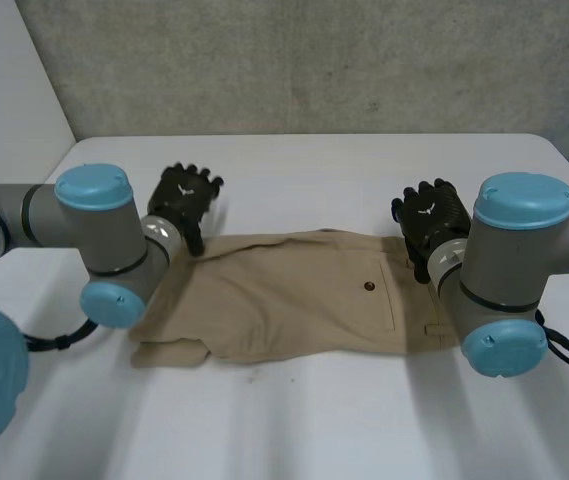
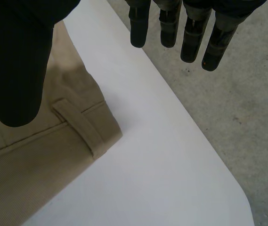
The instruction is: Fold the shorts.
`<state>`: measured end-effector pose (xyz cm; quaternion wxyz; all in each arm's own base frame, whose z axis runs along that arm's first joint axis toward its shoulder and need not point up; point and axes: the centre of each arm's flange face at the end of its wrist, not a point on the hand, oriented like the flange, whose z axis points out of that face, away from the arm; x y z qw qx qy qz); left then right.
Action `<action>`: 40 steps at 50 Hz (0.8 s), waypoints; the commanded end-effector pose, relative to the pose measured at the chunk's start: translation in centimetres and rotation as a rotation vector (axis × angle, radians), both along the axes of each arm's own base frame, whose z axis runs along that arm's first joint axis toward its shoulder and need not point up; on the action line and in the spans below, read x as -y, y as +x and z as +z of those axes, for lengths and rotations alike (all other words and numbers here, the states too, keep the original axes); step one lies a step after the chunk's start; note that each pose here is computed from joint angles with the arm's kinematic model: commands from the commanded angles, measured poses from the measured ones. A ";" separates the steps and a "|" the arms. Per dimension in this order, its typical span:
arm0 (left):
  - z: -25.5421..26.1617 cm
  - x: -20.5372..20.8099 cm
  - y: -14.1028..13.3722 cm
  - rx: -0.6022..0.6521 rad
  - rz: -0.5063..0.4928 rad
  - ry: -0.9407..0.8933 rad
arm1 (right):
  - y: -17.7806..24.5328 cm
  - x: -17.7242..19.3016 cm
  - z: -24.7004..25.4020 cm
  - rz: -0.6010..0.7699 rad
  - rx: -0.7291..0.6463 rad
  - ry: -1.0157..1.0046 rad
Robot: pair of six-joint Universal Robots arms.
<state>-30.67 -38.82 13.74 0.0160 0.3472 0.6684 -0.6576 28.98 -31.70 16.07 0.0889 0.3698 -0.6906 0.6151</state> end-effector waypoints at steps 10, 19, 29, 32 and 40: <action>-0.1 4.9 0.6 -0.054 0.048 -0.124 | -0.7 -1.1 1.5 -0.008 0.014 -0.020; 2.5 -0.9 0.7 -0.027 0.009 -0.035 | -1.3 -2.4 2.2 -0.011 0.057 0.011; 2.7 -6.7 1.4 -0.037 -0.012 0.106 | -4.4 -5.0 2.6 0.010 0.116 0.163; 3.2 -8.1 2.1 -0.047 -0.008 0.138 | -5.2 -6.0 1.6 0.006 0.147 0.259; 4.8 -11.2 3.5 -0.051 -0.004 0.149 | -6.6 -6.9 -0.7 0.003 0.182 0.366</action>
